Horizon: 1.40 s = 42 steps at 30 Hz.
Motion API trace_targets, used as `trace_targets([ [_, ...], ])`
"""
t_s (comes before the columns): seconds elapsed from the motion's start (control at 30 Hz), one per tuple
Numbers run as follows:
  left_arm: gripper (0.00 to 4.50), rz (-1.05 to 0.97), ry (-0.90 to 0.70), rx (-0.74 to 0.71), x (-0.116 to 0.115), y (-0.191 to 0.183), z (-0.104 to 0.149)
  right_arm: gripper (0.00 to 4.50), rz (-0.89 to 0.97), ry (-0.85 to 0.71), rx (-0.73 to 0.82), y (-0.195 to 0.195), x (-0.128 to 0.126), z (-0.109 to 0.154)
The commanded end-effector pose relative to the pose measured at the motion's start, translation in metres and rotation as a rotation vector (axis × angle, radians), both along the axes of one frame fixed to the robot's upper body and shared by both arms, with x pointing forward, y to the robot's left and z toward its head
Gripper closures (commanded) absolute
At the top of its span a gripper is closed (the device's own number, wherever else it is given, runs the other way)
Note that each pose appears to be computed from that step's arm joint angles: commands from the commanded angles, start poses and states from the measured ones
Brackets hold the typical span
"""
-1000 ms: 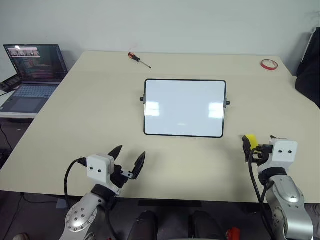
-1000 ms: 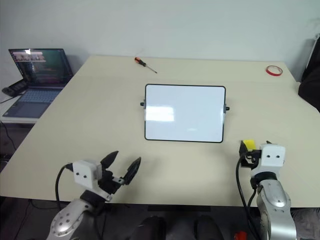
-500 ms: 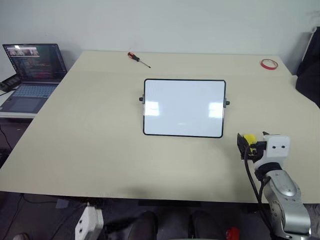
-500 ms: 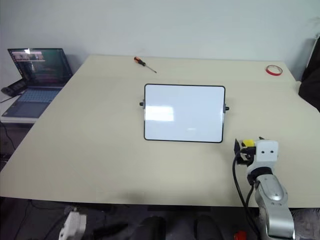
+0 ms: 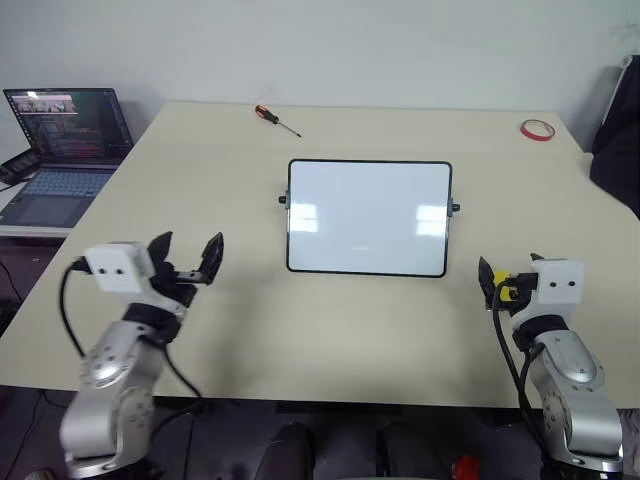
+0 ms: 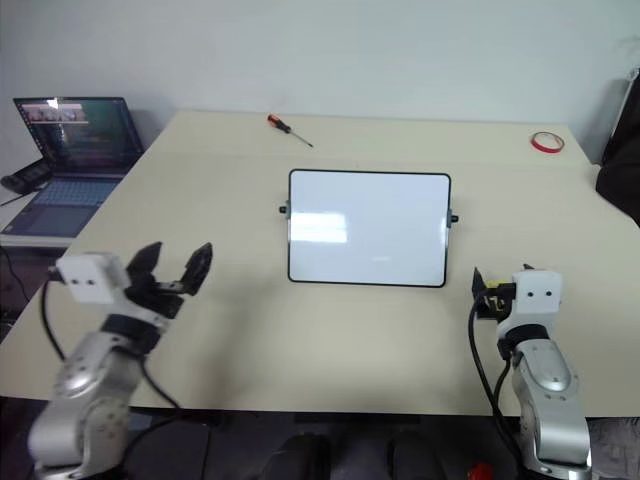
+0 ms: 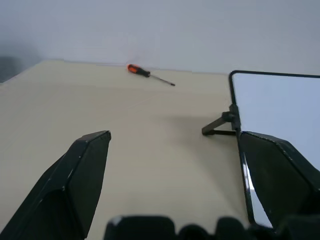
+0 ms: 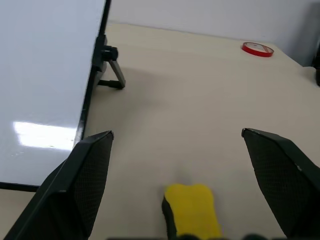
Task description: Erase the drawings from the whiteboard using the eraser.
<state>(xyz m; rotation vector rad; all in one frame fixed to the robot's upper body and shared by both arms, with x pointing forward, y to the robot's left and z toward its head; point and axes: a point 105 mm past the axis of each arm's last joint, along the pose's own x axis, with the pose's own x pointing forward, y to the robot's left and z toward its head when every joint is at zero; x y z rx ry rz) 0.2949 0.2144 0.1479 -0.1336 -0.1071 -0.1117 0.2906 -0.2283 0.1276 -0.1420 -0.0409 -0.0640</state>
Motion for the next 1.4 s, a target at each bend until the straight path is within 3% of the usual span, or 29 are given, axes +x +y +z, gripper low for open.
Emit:
trace_targets([
  [0.03,0.00,-0.012,-0.040,0.043,-0.001,-0.019,0.011,0.04,-0.014,-0.059,0.001,-0.002,0.002,0.015],
  [0.33,0.00,0.024,-0.006,0.068,-0.007,-0.015,-0.007,0.04,-0.028,-0.048,0.032,-0.003,0.002,0.013],
  [0.97,0.00,0.045,-0.056,0.109,-0.004,-0.020,0.009,0.04,-0.029,-0.047,0.080,0.004,0.004,0.009],
  [1.2,0.00,0.031,-0.032,0.131,-0.014,-0.025,0.003,0.04,-0.060,-0.048,0.041,-0.013,0.007,0.014],
  [1.4,0.00,-0.007,0.038,0.153,-0.025,-0.023,-0.016,0.04,-0.060,0.020,0.027,-0.012,-0.021,0.000],
])
